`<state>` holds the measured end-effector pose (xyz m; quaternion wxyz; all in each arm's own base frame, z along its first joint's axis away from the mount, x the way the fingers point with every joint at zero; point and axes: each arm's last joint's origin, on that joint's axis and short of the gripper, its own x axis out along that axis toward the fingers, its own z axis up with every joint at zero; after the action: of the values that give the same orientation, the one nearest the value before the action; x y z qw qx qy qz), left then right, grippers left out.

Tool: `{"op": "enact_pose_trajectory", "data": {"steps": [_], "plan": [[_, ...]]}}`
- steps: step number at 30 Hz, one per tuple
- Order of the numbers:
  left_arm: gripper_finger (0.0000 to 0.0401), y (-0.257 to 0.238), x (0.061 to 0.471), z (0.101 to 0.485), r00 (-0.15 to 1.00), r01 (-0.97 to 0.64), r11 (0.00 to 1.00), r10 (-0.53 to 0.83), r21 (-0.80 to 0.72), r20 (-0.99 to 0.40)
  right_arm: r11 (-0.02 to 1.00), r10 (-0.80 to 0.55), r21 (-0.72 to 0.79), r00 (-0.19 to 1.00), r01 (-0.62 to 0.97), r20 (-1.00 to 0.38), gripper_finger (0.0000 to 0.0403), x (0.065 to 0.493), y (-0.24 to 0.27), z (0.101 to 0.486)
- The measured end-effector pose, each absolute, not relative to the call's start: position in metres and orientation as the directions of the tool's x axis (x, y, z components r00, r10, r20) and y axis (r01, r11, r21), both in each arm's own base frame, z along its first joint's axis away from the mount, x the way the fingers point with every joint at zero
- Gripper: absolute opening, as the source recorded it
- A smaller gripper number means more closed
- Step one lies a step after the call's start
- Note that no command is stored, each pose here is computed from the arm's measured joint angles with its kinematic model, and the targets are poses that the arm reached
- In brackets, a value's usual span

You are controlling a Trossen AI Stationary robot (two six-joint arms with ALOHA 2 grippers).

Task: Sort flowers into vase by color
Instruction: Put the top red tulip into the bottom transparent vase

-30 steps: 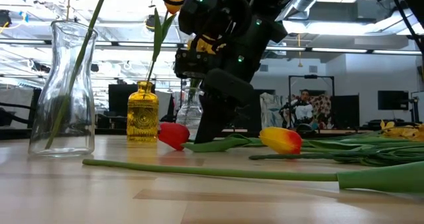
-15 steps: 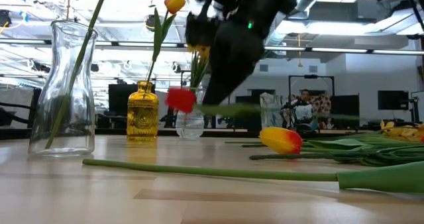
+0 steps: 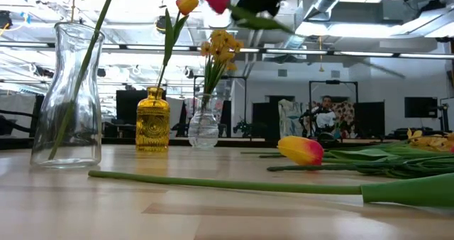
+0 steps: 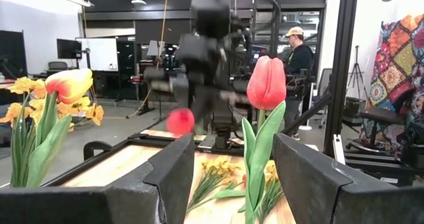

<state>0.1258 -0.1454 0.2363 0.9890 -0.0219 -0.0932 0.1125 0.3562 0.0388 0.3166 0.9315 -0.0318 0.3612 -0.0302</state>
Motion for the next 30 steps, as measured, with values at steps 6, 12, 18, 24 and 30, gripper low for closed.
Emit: {"op": "enact_pose_trajectory", "data": {"steps": [6, 12, 18, 24, 30], "plan": [[0.0192, -0.145, 0.126, 0.236, 0.958, -0.218, 0.974, 0.226, -0.064, 0.180, 0.990, -0.138, -0.078, 0.802, 0.114, -0.581, 0.0025, 0.324, 0.034, 0.358], [0.0192, -0.146, 0.126, 0.236, 0.958, -0.217, 0.974, 0.224, -0.059, 0.179, 0.994, -0.106, -0.074, 0.871, 0.080, -0.481, 0.0025, 0.307, 0.042, 0.376], [0.0192, -0.146, 0.126, 0.235, 0.959, -0.218, 0.975, 0.224, -0.049, 0.175, 0.994, -0.049, -0.102, 0.978, 0.028, -0.201, 0.0025, 0.305, 0.055, 0.354], [0.0192, -0.146, 0.126, 0.235, 0.959, -0.219, 0.975, 0.224, -0.048, 0.175, 1.000, -0.008, -0.025, 0.967, 0.015, 0.253, 0.0025, 0.299, 0.055, 0.317], [0.0192, -0.146, 0.126, 0.235, 0.959, -0.220, 0.975, 0.224, -0.044, 0.175, 1.000, -0.028, 0.025, 0.826, 0.017, 0.563, 0.0025, 0.296, 0.047, 0.272]]}}
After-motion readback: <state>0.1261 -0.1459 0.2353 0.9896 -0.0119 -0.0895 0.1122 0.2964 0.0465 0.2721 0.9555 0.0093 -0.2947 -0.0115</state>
